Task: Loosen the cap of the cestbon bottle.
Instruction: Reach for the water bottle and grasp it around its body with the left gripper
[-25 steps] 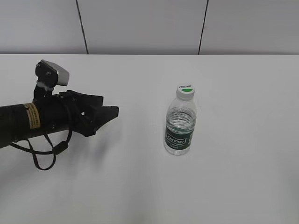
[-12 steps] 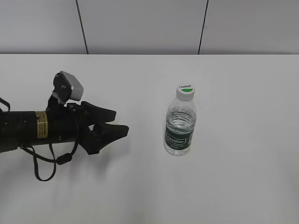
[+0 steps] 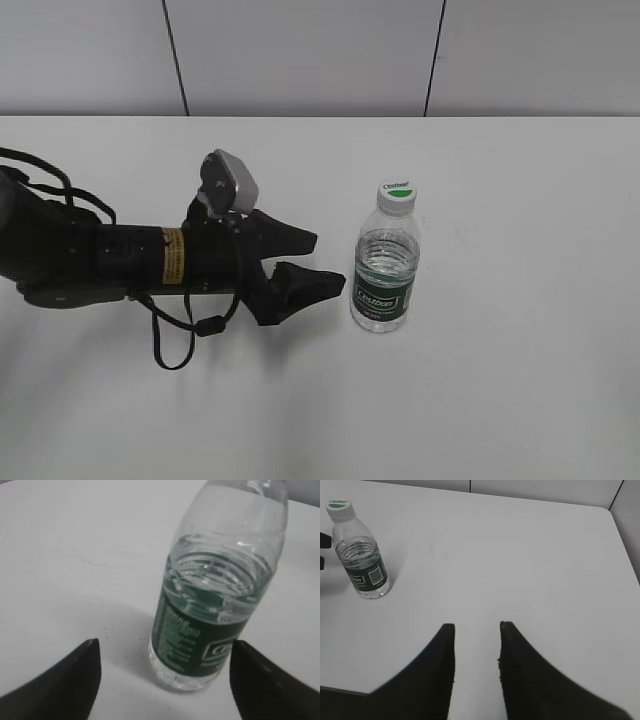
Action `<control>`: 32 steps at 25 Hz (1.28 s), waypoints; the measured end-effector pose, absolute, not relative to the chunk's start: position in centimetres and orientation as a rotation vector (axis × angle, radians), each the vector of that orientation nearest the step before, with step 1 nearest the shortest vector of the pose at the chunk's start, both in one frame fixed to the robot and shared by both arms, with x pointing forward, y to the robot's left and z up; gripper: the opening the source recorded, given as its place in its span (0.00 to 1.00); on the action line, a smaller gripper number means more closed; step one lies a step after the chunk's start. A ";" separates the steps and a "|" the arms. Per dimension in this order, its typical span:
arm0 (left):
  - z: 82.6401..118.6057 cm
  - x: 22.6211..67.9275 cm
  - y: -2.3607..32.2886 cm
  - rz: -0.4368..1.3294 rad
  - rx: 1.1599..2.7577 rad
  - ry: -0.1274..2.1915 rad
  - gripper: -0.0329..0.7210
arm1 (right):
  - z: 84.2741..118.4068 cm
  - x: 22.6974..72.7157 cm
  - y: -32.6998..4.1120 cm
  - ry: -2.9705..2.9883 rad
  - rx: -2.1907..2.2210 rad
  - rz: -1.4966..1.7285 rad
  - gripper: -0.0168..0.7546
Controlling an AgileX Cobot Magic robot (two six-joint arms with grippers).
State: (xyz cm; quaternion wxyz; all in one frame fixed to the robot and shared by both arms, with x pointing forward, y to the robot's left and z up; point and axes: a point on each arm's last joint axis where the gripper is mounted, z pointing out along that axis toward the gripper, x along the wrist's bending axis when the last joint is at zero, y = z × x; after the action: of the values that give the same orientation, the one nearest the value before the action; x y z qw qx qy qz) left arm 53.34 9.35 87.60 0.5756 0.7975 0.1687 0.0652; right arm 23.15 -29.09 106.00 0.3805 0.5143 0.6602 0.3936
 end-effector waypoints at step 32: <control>85.4 53.9 1.4 0.079 1.879 0.236 0.86 | 106.0 23.1 -29.1 1.685 1.313 1.005 0.34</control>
State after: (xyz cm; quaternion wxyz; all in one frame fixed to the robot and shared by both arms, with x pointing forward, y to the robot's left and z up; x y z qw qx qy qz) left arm 53.88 1.44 85.43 0.5837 0.8049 0.1011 0.0339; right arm 23.15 -29.09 106.00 0.3805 0.5143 0.6602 0.3936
